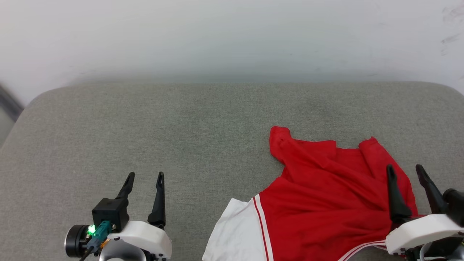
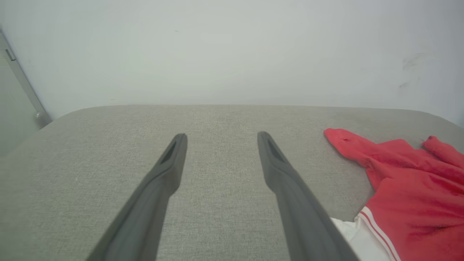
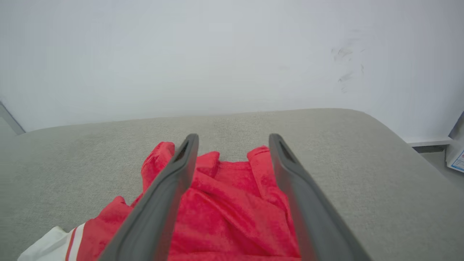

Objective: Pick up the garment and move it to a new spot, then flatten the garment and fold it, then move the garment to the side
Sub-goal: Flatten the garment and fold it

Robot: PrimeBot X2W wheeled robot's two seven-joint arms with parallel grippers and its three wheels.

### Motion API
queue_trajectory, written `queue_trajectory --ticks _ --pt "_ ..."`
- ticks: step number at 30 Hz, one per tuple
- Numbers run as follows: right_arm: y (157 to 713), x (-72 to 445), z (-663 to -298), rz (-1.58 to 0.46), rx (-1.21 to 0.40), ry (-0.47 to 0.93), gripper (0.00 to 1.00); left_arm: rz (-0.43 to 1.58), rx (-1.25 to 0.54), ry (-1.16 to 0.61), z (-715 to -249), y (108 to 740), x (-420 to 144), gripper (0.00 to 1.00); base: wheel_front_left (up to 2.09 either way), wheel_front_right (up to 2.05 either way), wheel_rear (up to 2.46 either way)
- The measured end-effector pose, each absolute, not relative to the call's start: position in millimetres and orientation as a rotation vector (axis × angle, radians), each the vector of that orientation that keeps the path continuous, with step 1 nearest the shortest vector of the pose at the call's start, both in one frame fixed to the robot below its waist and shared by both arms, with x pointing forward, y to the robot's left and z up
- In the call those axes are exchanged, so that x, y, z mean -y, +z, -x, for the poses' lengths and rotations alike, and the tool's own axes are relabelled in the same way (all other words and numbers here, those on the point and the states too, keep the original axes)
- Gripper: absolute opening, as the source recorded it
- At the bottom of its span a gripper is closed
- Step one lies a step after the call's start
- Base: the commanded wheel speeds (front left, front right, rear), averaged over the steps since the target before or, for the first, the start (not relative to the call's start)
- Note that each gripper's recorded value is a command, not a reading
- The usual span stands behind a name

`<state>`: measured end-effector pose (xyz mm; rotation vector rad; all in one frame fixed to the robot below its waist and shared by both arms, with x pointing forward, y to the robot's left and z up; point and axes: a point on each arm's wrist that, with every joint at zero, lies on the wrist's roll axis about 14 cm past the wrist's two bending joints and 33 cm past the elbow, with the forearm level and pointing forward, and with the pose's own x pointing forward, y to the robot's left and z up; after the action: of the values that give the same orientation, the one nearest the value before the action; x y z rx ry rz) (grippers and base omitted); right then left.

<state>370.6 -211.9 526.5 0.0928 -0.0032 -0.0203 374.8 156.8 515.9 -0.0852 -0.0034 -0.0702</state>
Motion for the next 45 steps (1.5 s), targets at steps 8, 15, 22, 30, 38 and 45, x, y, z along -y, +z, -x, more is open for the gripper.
queue_trajectory --ticks 8,15,22,30,38,45 --pt "549 184 -347 -0.086 0.067 0.064 1.00 0.040 -0.017 -0.086 -366 521 -158 1.00 0.00 0.00 0.00" --pt "554 187 -338 -0.118 0.089 0.053 1.00 0.012 -0.255 -0.271 -361 488 -115 1.00 0.00 0.00 0.00" --pt "550 185 -345 -0.112 0.067 0.056 1.00 -0.066 -0.616 -0.475 -334 424 -81 1.00 0.00 0.00 0.00" --pt "544 181 -358 -0.103 0.047 0.068 1.00 -0.180 -0.923 -0.608 -303 370 -73 1.00 0.00 0.00 0.00" --pt "539 180 -364 -0.112 0.041 0.068 1.00 -0.238 -1.017 -0.670 -301 357 -68 0.00 0.00 0.00 0.00" --pt "542 180 -364 -0.118 0.048 0.069 1.00 -0.148 -0.868 -0.590 -321 373 -67 0.00 0.00 0.00 0.00"
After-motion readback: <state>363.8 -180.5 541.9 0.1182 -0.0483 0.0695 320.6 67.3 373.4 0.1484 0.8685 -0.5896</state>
